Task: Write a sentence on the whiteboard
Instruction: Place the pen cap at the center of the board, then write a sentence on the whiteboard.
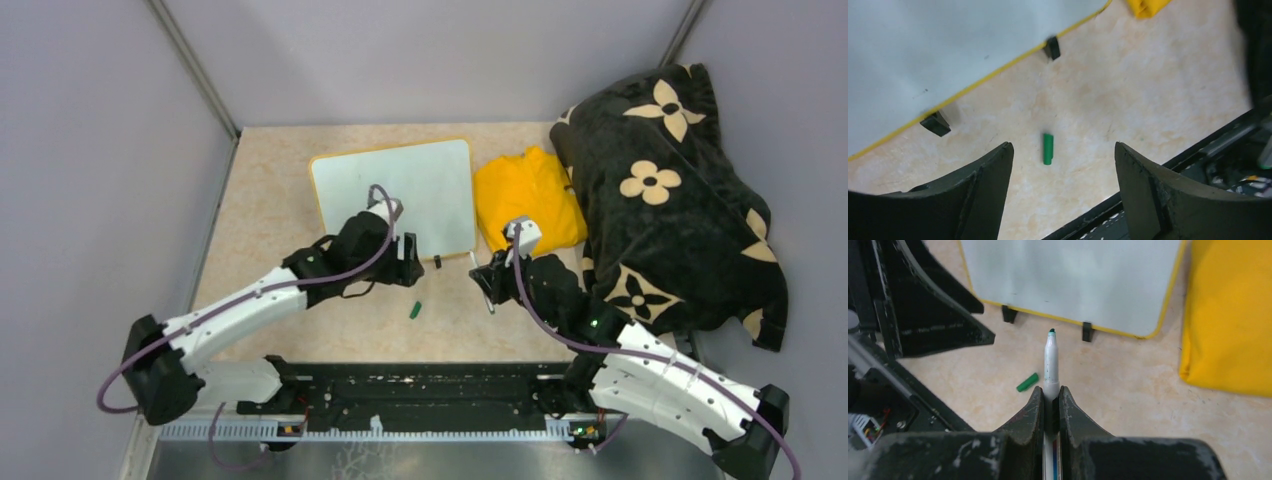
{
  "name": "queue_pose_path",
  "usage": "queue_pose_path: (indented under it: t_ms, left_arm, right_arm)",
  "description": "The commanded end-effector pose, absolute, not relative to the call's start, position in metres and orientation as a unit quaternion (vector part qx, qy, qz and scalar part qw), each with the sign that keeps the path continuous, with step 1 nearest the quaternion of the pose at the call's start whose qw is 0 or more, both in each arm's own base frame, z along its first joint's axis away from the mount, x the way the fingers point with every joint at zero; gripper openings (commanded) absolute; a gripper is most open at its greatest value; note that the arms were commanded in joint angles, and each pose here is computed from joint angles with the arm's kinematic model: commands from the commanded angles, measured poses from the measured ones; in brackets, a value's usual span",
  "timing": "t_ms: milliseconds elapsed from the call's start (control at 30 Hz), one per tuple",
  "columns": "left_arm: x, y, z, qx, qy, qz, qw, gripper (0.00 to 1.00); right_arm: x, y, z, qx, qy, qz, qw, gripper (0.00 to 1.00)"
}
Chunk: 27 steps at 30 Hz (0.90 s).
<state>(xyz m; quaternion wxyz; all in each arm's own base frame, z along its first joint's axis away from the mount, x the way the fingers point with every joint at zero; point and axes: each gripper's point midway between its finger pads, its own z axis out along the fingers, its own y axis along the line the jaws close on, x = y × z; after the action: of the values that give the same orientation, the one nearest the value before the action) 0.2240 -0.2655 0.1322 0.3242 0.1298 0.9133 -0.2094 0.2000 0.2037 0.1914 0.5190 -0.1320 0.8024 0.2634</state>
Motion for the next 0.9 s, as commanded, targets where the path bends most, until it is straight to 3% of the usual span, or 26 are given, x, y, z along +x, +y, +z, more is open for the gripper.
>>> queue_pose_path:
  t_ms: [0,67,167,267,467,600,867]
  left_arm:
    - [0.239,-0.262,0.207,0.120,0.854,-0.253,0.439,0.86]
    - [0.236,-0.272,0.249,0.143,0.795,-0.317,0.496,0.94]
    - [0.204,-0.283,0.310,0.222,0.671,-0.418,0.570,0.95]
    - [0.168,-0.283,0.341,0.264,0.581,-0.491,0.593,0.99]
    - [0.159,-0.291,0.337,0.267,0.608,-0.515,0.542,0.99]
    - [0.141,-0.295,0.342,0.267,0.585,-0.566,0.516,0.98]
    - [0.137,-0.297,0.349,0.252,0.574,-0.593,0.505,0.82]
  right_arm:
    - [0.184,0.240,0.256,-0.202,0.733,0.361,0.540,0.00]
    - [0.174,0.252,0.267,-0.234,0.714,0.391,0.531,0.00]
    - [0.163,0.267,0.284,-0.267,0.689,0.429,0.520,0.00]
    - [0.154,0.277,0.294,-0.289,0.671,0.454,0.509,0.00]
    - [0.140,0.294,0.317,-0.308,0.631,0.511,0.495,0.00]
    - [0.134,0.302,0.323,-0.317,0.616,0.535,0.484,0.00]
    - [0.128,0.305,0.334,-0.319,0.593,0.558,0.485,0.00]
